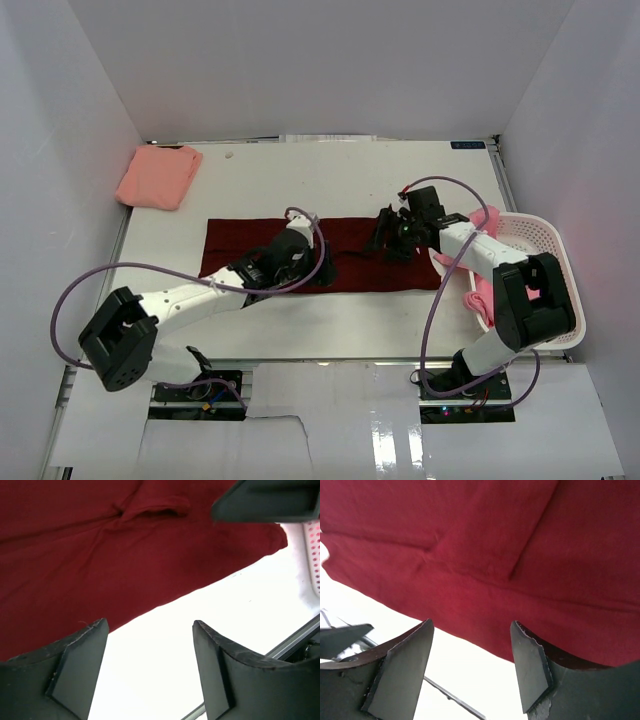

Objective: Fold and stack the t-shirts
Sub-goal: Fold the other side of the tshirt into a rectangle

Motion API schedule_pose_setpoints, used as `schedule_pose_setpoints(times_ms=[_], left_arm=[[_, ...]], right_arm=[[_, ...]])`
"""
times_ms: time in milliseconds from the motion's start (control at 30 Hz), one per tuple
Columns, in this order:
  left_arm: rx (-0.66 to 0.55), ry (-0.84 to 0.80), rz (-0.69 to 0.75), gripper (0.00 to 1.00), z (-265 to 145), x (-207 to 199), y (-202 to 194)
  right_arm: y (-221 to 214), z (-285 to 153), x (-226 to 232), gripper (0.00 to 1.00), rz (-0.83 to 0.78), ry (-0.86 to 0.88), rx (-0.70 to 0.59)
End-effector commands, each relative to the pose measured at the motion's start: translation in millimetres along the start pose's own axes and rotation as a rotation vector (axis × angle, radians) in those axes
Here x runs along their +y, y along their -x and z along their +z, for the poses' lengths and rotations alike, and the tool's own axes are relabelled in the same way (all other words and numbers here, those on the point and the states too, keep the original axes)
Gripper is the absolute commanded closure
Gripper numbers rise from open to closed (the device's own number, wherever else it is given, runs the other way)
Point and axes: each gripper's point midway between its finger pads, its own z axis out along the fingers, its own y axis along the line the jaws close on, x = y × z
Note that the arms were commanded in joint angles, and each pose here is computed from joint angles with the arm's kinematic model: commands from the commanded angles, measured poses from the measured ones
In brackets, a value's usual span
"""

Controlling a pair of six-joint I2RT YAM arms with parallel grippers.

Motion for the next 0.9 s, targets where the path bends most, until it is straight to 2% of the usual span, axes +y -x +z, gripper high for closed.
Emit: schedule_pose_setpoints(times_ms=[0, 133, 167, 367, 500, 700, 867], left_arm=[[-0.238, -0.129, -0.091, 0.22, -23, -19, 41], [-0.204, -0.118, -0.149, 0.32, -11, -8, 26], [-0.178, -0.106, -0.151, 0.44, -2, -7, 20], [-0.102, -0.129, -0.143, 0.73, 23, -11, 4], [-0.045, -0.173, -0.113, 1.0, 34, -20, -5], [-0.029, -0.182, -0.115, 1.0, 39, -21, -10], [0.032, -0.159, -0.125, 1.0, 50, -10, -33]], right_arm=[[29, -8, 21, 0.31, 0.054, 0.13, -0.103], [30, 3, 17, 0.32, 0.079, 0.15, -0.079], [29, 9, 17, 0.32, 0.087, 0.16, -0.066], [23, 34, 3, 0.32, 0.124, 0.151, -0.02], [18, 45, -6, 0.32, 0.132, 0.132, 0.003], [14, 48, -16, 0.3, 0.134, 0.098, -0.005], [9, 55, -21, 0.3, 0.147, 0.09, 0.014]])
